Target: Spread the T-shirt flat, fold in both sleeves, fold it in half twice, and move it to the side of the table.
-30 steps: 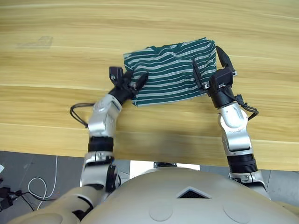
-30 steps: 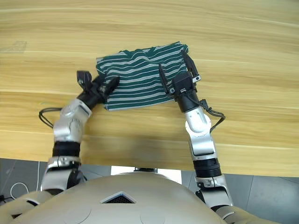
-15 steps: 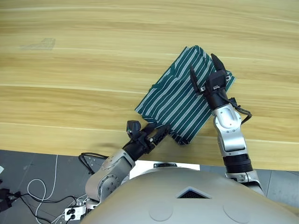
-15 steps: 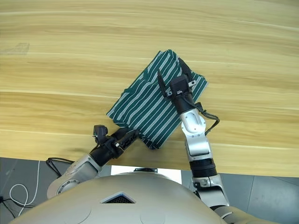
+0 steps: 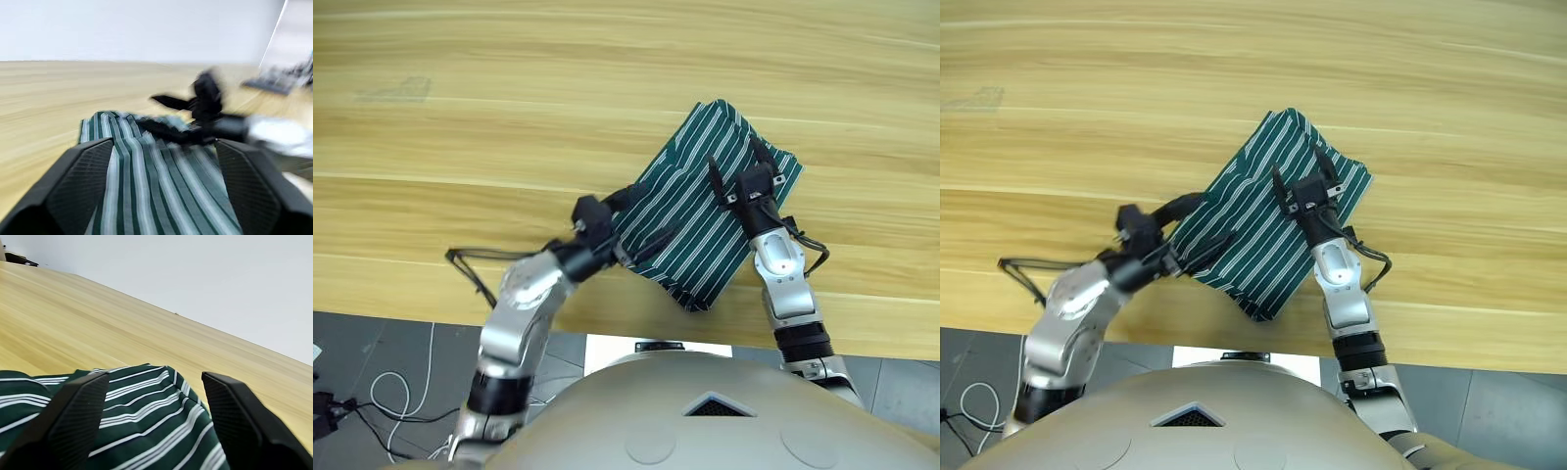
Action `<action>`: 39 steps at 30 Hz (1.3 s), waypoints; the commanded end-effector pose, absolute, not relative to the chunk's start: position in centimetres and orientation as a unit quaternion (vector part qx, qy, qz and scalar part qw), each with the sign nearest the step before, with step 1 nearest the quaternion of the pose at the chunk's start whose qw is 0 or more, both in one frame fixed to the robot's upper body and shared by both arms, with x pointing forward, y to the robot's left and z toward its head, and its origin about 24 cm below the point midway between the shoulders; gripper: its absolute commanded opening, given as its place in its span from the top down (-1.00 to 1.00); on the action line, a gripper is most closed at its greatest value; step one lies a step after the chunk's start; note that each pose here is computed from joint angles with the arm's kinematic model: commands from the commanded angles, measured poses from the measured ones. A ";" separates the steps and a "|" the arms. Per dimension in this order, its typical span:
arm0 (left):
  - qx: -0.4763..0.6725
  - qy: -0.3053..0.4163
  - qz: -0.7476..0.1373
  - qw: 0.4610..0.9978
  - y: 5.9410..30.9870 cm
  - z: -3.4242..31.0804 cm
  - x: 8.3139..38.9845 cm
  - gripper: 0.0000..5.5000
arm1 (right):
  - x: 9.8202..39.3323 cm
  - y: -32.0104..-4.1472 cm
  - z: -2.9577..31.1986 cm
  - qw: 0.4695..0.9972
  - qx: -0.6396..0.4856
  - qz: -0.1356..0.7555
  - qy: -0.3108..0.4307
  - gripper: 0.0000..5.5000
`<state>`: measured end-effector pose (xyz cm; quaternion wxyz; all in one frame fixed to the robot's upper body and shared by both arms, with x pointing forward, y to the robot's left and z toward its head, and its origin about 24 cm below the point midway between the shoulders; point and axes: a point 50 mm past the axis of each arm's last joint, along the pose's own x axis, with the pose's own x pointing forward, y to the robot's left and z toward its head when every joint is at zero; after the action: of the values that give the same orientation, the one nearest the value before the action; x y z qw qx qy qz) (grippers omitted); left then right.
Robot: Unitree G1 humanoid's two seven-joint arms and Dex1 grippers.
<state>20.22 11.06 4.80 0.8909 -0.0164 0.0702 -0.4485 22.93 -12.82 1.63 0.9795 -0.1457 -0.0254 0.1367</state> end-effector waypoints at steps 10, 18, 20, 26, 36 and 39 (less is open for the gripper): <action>0.067 0.232 -0.573 0.783 6.2 -5.5 21.4 -0.40 | 24.6 -16.1 6.5 0.978 -0.159 0.068 -0.115 -0.27; -0.034 0.293 -0.380 0.877 11.0 -6.8 18.1 -0.40 | 23.1 -18.5 7.8 0.978 -0.164 0.019 -0.126 -0.27; -0.074 0.304 -0.320 0.894 11.5 -6.8 16.4 -0.40 | 22.9 -19.3 7.8 0.979 -0.164 0.003 -0.123 -0.27; -0.137 0.336 -0.148 0.920 12.9 -6.3 13.2 -0.40 | 22.7 -19.9 7.9 0.979 -0.168 0.002 -0.119 -0.27; -0.195 0.372 0.051 0.906 15.7 -6.9 12.2 -0.40 | 22.2 -19.8 6.9 0.981 -0.164 0.010 -0.100 -0.27; -0.214 0.372 0.049 0.902 15.1 -6.6 11.7 -0.40 | 22.5 -19.6 6.7 0.981 -0.165 0.017 -0.096 -0.27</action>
<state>17.90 14.04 -0.71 0.9641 -0.2027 0.1649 -0.0479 22.26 -19.59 6.89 0.9804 -0.1671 -0.1046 0.0069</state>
